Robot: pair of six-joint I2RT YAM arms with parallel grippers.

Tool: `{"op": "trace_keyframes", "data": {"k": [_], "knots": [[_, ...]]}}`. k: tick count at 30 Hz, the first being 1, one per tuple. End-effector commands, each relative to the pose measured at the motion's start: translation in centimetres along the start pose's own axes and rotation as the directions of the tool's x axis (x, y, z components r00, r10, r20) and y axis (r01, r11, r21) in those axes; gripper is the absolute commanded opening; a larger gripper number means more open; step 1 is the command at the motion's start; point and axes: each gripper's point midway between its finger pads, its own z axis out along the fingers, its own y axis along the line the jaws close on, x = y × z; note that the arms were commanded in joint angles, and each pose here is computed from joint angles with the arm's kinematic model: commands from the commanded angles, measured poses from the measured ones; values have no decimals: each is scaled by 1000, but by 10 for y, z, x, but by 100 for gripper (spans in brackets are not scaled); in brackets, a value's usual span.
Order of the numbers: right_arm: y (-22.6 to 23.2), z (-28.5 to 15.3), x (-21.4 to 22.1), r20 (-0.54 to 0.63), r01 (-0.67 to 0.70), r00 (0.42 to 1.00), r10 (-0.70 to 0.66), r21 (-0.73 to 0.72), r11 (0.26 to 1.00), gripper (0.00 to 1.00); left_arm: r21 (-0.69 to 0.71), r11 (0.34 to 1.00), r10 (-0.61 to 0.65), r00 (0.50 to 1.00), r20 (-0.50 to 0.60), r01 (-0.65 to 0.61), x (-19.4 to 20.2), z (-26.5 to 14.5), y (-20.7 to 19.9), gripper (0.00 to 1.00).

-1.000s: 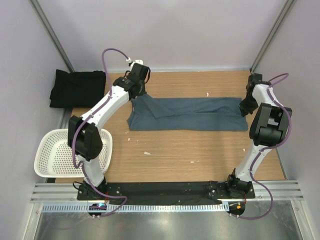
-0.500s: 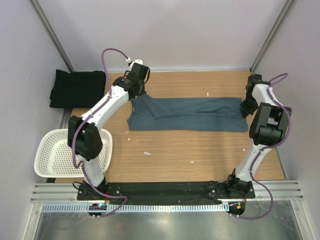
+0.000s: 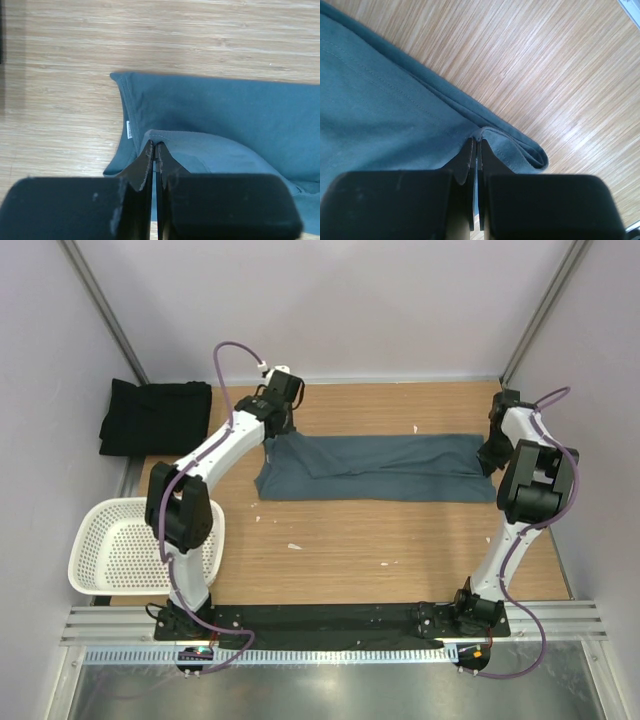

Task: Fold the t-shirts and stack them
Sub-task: Fold the tshirt

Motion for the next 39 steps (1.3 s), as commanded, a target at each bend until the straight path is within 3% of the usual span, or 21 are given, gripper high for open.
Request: {"op": "trace_keyframes", "data": {"k": [1,14,17,18,27,34,38,39], "knots": [[3,-2,-21,65,-5,998,4,4,1000,1,21,999,-37,998,53,36,-18,4,-5,0],[5,6,-27,70,23,997,-24,26,999,1,0,999,-38,999,2,38,2,34,-12,0],[6,5,-25,60,27,998,-28,23,999,11,-4,999,-45,999,-7,45,5,40,-13,0],[6,3,-26,65,27,998,-28,22,999,20,-10,999,-47,999,-17,47,8,44,-12,0],[14,-57,-48,162,49,986,-41,-47,998,55,13,996,-83,996,-38,83,9,58,-14,0],[48,-119,-44,255,141,962,-101,-143,980,60,36,995,-88,995,-55,90,13,61,-19,0],[107,-152,1,252,257,951,-182,-310,915,60,31,994,-99,993,-67,101,19,60,-18,0],[135,-165,24,239,294,948,-210,-400,868,59,29,994,-103,992,-73,105,21,61,-17,0]]}}
